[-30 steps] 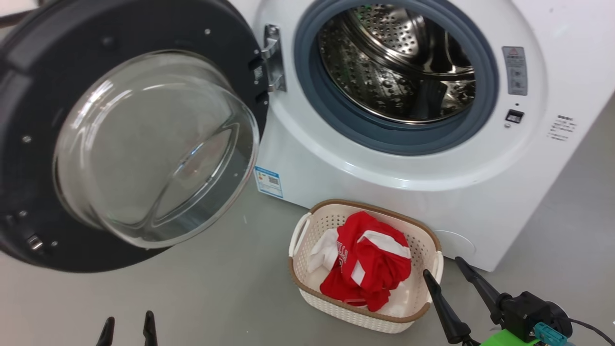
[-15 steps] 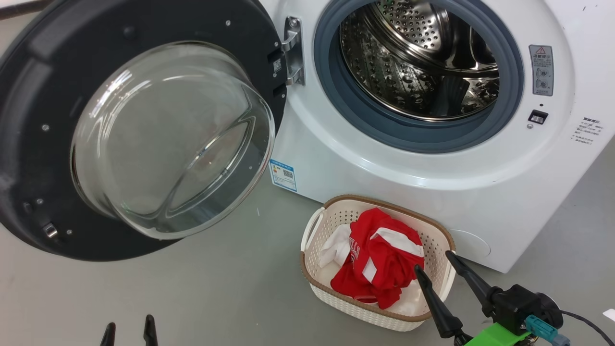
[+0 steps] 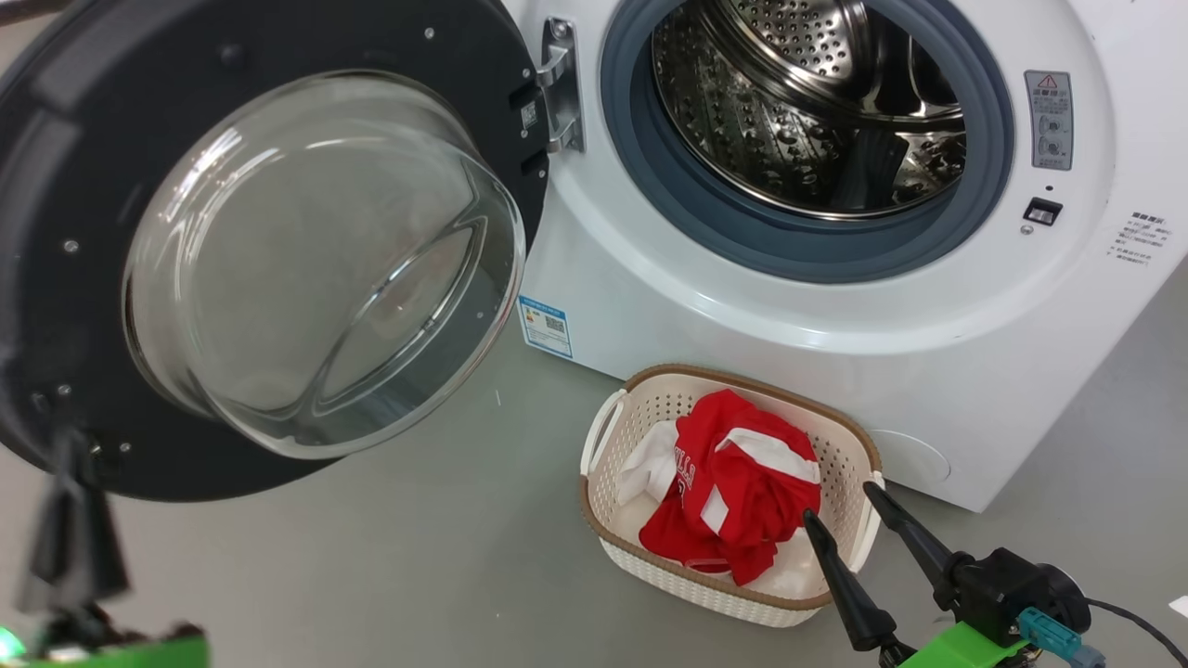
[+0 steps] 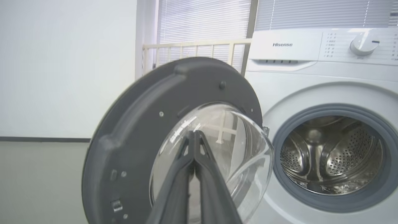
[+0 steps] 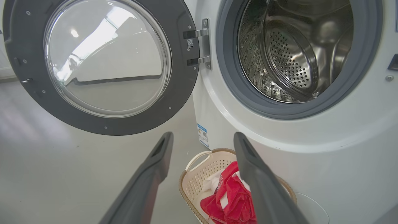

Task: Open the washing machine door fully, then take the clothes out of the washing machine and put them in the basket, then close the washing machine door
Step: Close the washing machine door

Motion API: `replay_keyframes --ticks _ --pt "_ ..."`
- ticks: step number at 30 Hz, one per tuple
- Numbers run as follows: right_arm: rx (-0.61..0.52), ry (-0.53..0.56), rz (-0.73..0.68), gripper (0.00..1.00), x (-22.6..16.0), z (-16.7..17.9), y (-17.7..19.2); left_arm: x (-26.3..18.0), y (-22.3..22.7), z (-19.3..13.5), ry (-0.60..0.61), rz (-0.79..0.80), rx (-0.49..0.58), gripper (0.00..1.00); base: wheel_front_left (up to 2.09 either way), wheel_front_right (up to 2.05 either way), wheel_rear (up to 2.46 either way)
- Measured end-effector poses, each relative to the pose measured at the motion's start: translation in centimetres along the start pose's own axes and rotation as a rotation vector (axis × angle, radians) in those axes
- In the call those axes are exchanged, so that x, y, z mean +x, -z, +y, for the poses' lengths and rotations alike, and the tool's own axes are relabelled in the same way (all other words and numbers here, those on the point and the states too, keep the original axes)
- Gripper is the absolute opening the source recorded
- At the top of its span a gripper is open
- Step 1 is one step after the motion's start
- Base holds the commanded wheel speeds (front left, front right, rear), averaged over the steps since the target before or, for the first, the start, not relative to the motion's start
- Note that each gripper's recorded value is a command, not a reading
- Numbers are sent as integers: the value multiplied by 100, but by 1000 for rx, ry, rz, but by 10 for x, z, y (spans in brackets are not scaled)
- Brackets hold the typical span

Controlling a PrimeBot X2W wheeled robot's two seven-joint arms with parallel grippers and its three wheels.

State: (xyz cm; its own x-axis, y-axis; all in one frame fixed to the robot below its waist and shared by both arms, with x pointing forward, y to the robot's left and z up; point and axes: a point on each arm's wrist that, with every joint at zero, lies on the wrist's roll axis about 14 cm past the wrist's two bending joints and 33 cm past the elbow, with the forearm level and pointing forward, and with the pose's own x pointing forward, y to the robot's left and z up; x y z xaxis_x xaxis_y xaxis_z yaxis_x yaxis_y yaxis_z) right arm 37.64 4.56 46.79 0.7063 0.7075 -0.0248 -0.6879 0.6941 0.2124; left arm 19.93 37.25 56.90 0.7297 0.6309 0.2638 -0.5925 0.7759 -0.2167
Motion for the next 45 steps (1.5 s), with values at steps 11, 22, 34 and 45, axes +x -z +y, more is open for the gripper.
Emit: replay_keyframes --ticks 11,22,34,45 --pt "10 38 37 100 -6 -20 15 99 -148 19 20 -456 2 0 0 0 0" --pt "18 67 29 100 -2 -34 16 168 -132 79 -116 -319 -95 0 0 0 0" --pt "32 81 49 100 -5 -40 25 193 -58 117 -251 125 -365 0 0 0 0" --pt "30 75 63 100 -4 -41 30 175 10 94 -219 548 -582 0 0 0 0"
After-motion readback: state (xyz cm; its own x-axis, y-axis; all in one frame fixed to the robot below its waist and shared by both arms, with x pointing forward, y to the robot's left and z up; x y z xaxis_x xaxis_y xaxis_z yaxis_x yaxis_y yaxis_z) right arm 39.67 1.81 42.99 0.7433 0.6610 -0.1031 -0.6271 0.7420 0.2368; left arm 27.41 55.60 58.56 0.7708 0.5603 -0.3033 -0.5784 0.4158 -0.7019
